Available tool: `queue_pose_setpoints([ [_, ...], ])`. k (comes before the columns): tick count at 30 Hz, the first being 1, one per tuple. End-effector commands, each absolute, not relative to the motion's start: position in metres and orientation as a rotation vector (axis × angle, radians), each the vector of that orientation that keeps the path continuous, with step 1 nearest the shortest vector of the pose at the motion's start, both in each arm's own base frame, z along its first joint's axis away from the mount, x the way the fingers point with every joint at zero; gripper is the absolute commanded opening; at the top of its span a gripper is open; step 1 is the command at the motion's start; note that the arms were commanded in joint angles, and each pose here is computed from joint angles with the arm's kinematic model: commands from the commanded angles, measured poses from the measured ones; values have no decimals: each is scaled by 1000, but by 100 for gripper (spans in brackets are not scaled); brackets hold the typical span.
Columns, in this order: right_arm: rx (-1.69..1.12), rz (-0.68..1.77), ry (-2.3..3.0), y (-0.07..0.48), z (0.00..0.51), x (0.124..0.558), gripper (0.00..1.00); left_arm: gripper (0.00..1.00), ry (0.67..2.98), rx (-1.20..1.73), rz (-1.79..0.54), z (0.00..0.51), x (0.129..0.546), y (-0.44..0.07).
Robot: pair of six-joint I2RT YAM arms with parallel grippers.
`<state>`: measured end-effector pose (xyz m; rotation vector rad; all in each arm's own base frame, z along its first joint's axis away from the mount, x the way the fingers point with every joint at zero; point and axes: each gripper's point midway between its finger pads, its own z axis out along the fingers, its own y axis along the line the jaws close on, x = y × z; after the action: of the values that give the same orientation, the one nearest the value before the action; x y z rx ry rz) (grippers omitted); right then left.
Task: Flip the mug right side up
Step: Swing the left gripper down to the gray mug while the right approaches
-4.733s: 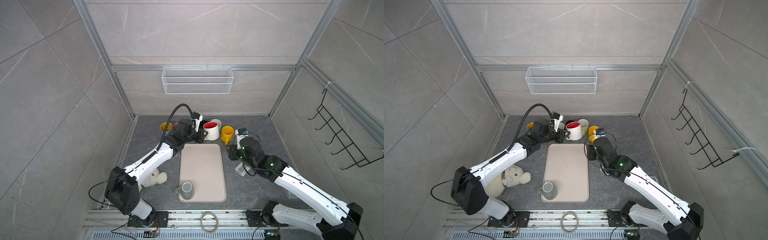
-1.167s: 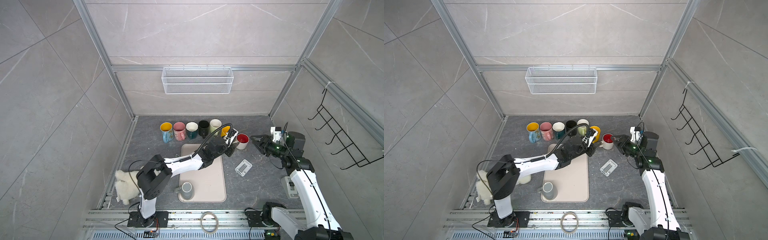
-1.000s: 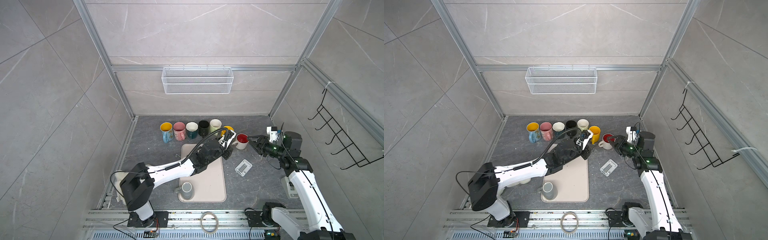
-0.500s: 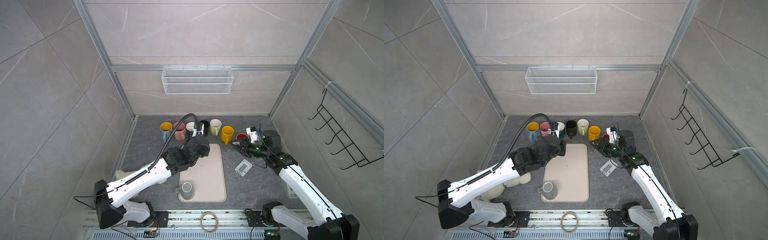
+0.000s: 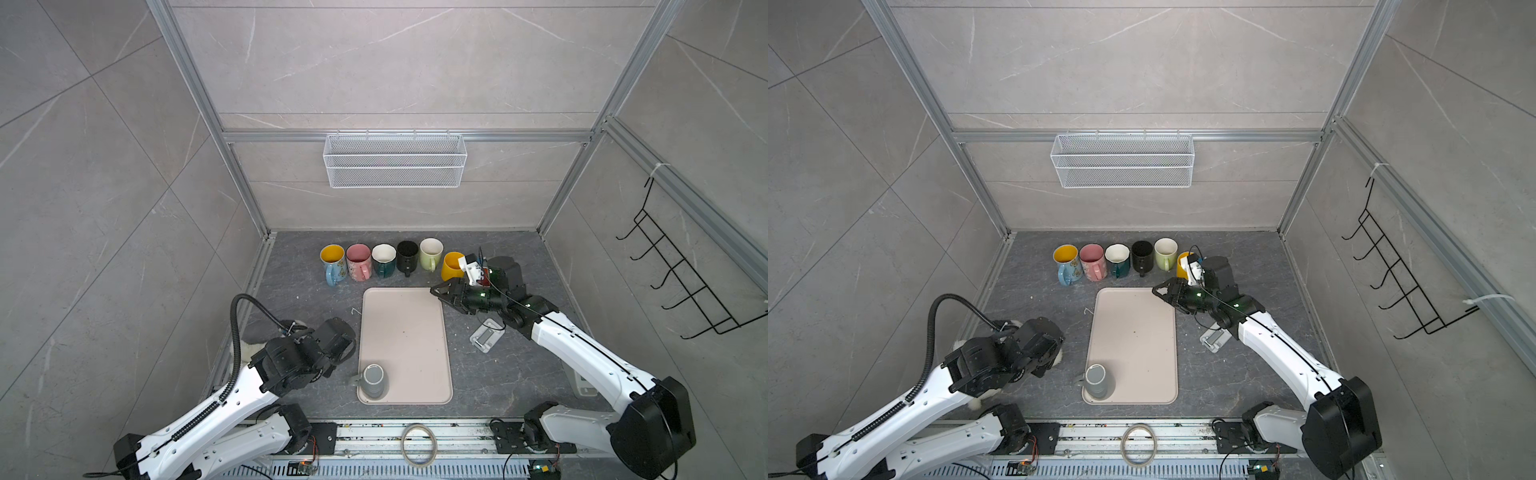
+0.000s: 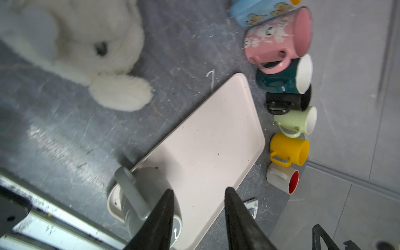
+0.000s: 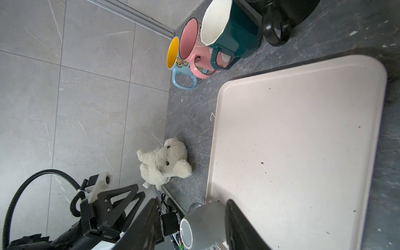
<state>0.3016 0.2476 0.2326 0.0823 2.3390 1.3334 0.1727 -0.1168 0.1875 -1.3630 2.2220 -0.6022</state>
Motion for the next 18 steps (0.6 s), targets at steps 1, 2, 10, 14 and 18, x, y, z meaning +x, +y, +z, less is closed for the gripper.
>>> queue_pose_setpoints([
  [1, 61, 1341, 2303, 258, 246, 311, 52, 42, 2133, -1742, -607, 168, 158, -117],
  [2, 57, 1342, 2309, 260, 245, 311, 52, 41, 2142, -1773, -585, 162, 156, -119],
  [10, 40, 1328, 2344, 267, 240, 312, 52, 39, 2071, -2074, -376, 114, 134, -116],
  [14, 38, 1315, 2363, 266, 236, 312, 52, 37, 2008, -2144, -492, 98, 141, -127],
  [18, 44, 1305, 2388, 267, 230, 312, 52, 37, 2028, -2163, -486, 96, 140, -133],
])
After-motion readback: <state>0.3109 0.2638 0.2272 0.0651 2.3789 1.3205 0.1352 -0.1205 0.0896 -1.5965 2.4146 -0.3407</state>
